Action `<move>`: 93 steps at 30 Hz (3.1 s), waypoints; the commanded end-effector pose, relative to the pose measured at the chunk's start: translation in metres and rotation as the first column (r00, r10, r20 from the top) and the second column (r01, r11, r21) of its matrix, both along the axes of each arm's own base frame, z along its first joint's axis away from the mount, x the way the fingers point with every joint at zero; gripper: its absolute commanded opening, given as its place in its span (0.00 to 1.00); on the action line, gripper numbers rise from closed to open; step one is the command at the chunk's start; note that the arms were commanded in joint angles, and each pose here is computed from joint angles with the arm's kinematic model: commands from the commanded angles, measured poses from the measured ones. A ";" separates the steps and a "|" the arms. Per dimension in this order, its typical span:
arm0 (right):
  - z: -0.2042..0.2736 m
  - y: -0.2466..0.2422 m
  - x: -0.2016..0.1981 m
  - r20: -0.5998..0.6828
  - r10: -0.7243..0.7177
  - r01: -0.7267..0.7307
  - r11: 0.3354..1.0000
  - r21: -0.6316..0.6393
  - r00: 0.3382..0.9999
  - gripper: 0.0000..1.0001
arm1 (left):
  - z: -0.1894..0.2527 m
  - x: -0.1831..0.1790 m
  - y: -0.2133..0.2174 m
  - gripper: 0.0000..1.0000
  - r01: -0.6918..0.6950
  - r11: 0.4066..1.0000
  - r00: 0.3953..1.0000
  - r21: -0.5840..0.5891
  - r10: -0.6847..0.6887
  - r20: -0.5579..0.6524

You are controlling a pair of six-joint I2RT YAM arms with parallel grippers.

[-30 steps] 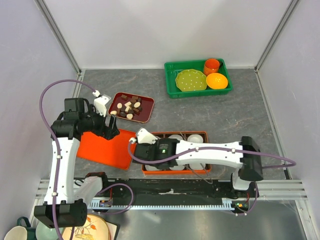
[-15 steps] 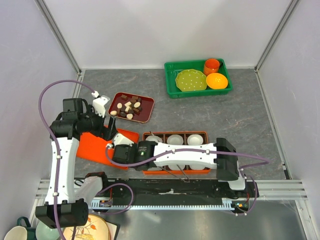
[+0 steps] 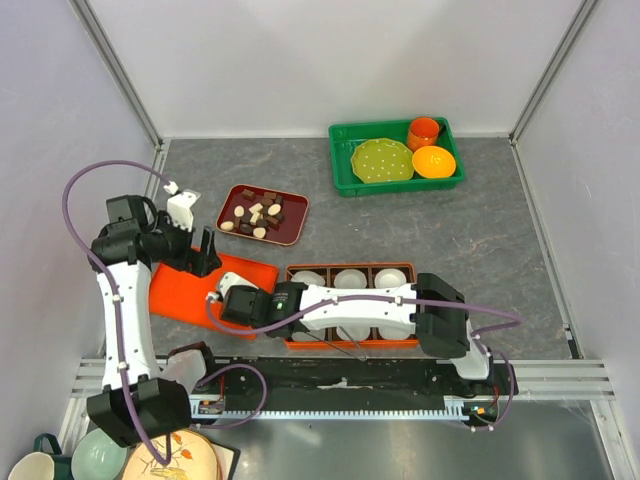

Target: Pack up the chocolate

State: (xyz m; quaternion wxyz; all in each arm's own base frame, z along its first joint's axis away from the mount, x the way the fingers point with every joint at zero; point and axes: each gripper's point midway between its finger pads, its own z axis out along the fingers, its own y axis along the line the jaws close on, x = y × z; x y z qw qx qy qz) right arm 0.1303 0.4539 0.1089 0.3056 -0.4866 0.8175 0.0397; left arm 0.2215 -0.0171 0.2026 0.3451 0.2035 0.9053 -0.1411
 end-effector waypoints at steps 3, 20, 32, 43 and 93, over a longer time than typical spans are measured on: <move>0.005 0.008 0.031 -0.001 0.029 -0.028 0.998 0.048 1.000 0.00 | -0.006 0.009 0.016 0.99 0.018 0.998 1.000 -0.056 -0.018 0.013; -0.013 0.009 0.043 -0.157 -0.091 0.096 0.995 0.022 0.983 0.00 | -0.006 0.005 0.014 0.99 0.095 0.993 0.995 -0.069 -0.092 0.043; 0.056 0.023 0.040 -0.132 -0.132 0.142 0.988 0.067 0.982 0.00 | -0.005 0.003 0.004 0.99 0.122 0.981 0.992 -0.153 -0.119 0.030; 0.005 0.029 0.027 -0.240 -0.239 0.260 0.964 0.059 0.941 0.00 | -0.007 0.002 0.014 0.99 0.136 0.973 0.991 -0.187 -0.137 0.005; -0.013 0.059 -0.002 0.015 -0.103 0.102 0.995 0.010 0.995 0.00 | -0.022 -0.012 0.015 0.99 0.149 0.975 0.987 -0.163 -0.156 -0.029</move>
